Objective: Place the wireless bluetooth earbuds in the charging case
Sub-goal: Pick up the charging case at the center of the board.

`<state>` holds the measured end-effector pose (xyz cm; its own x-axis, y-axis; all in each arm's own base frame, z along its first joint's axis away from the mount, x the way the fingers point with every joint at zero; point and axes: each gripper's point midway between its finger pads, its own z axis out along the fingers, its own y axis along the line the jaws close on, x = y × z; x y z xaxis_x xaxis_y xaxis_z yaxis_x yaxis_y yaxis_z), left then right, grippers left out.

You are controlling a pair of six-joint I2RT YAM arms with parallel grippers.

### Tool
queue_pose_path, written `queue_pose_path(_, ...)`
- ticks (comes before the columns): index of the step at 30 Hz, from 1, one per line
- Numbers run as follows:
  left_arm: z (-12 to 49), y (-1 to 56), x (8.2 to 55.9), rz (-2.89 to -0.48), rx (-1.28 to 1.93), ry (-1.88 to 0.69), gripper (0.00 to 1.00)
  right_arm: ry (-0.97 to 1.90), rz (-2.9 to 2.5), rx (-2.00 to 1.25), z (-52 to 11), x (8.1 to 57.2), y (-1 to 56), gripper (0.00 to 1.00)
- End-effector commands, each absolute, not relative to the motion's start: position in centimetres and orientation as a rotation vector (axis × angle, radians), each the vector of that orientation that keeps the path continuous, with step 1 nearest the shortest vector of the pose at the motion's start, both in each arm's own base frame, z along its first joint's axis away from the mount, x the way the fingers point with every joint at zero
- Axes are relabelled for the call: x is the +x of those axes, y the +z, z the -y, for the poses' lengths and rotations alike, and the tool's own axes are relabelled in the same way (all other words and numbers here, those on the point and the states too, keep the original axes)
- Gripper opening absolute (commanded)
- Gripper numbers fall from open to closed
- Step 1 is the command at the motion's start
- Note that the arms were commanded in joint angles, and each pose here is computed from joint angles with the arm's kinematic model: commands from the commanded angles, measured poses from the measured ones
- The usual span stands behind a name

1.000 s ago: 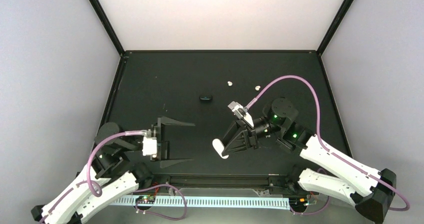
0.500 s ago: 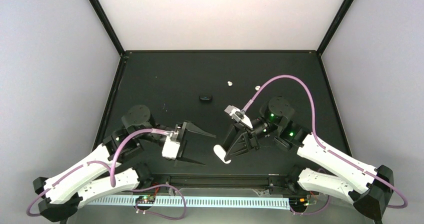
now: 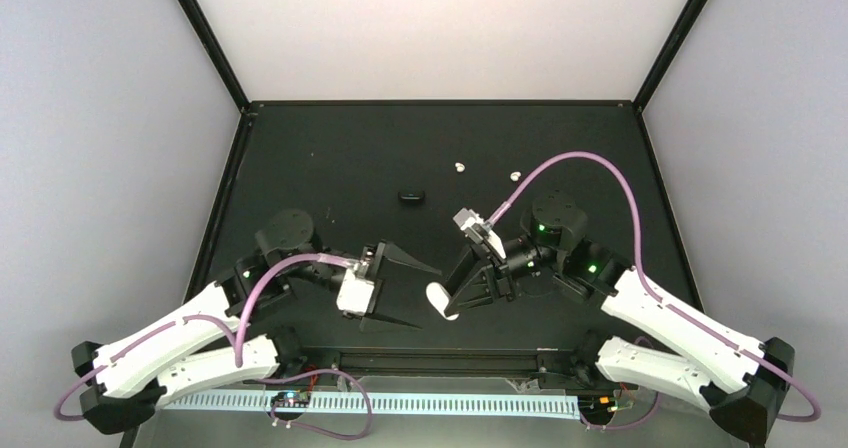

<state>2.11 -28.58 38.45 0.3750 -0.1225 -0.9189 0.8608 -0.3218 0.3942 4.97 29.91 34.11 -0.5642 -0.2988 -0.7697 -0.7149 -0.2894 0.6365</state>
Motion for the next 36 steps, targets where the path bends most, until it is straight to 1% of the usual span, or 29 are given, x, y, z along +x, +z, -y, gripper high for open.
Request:
queue_pose_path(1,26.8,41.0,3.6,-0.704,1.37,-1.032,0.85,1.645,-1.593,-1.143,-29.3,7.4,35.7,0.21)
queue_pose_path(3,25.1,42.4,4.2,-0.728,1.223,-1.018,0.87,1.528,-1.528,-1.079,-28.7,8.5,37.0,0.2)
queue_pose_path(5,23.7,43.6,4.8,-0.756,1.062,-1.065,0.88,1.408,-1.417,-1.022,-27.8,9.5,38.8,0.2)
queue_pose_path(9,21.6,46.4,6.4,-0.829,0.745,-1.276,0.89,1.266,-1.14,-0.93,-26.1,10.0,43.6,0.21)
queue_pose_path(13,21.5,48.5,6.8,-0.832,0.59,-1.53,0.9,1.203,-0.886,-0.926,-25.6,9.3,47.5,0.21)
queue_pose_path(19,22.0,52.1,6.1,-0.687,0.507,-1.907,0.89,1.169,-0.554,-0.897,-24.2,7.0,52.8,0.19)
queue_pose_path(25,23.3,54.5,6.2,-0.635,0.522,-2.088,0.87,1.186,-0.342,-0.915,-22.5,4.0,56.9,0.19)
queue_pose_path(30,23.6,55.9,6.9,-0.616,0.508,-2.2,0.83,1.219,-0.254,-0.98,-21.9,2.1,58.1,0.19)
queue_pose_path(36,24.8,57.4,7.2,-0.578,0.549,-2.371,0.72,1.215,-0.222,-1.039,-22.3,1.5,58.1,0.19)
